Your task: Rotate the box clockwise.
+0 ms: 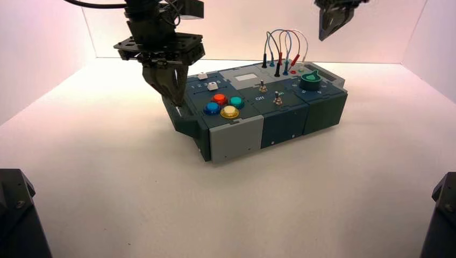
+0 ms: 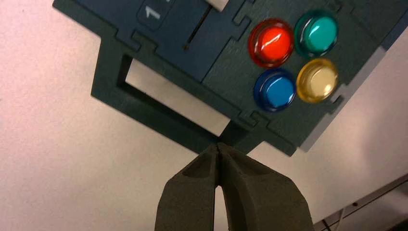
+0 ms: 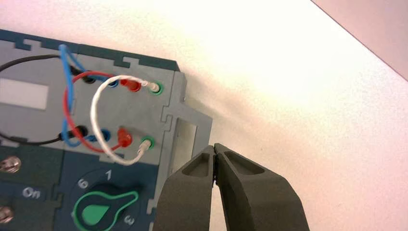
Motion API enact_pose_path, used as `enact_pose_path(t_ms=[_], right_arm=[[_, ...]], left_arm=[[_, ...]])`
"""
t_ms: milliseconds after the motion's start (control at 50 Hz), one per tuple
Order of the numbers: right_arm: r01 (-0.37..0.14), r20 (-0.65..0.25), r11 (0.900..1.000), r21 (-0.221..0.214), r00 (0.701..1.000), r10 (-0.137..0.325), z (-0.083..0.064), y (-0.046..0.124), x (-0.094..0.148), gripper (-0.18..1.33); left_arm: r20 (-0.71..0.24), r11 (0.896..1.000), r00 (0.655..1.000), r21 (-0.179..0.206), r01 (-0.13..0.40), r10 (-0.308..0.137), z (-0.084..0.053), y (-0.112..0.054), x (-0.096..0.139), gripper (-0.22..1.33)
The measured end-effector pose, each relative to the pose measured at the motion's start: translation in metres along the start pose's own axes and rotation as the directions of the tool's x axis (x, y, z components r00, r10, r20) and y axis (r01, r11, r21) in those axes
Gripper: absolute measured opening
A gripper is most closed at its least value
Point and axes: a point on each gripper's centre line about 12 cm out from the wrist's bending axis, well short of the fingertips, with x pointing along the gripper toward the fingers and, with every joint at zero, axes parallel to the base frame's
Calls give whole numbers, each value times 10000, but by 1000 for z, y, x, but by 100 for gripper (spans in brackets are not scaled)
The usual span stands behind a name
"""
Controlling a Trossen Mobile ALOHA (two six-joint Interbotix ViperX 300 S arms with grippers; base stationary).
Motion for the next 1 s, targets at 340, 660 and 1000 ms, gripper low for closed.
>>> enact_pose_path(t_ms=[340, 660, 1000], right_arm=[[327, 380, 9993, -170, 9988, -320, 6, -7, 27, -14], [237, 437, 9990, -372, 9988, -221, 21, -4, 50, -14], [-47, 463, 9994, -331, 9989, 63, 34, 1, 71, -14]], left_arm=[[-246, 9996, 9995, 162, 215, -210, -3, -13, 0, -17], [-643, 9974, 9965, 437, 567, -538, -13, -37, 5, -17], [-1150, 9979, 9920, 318, 566, -526, -31, -36, 13, -17]])
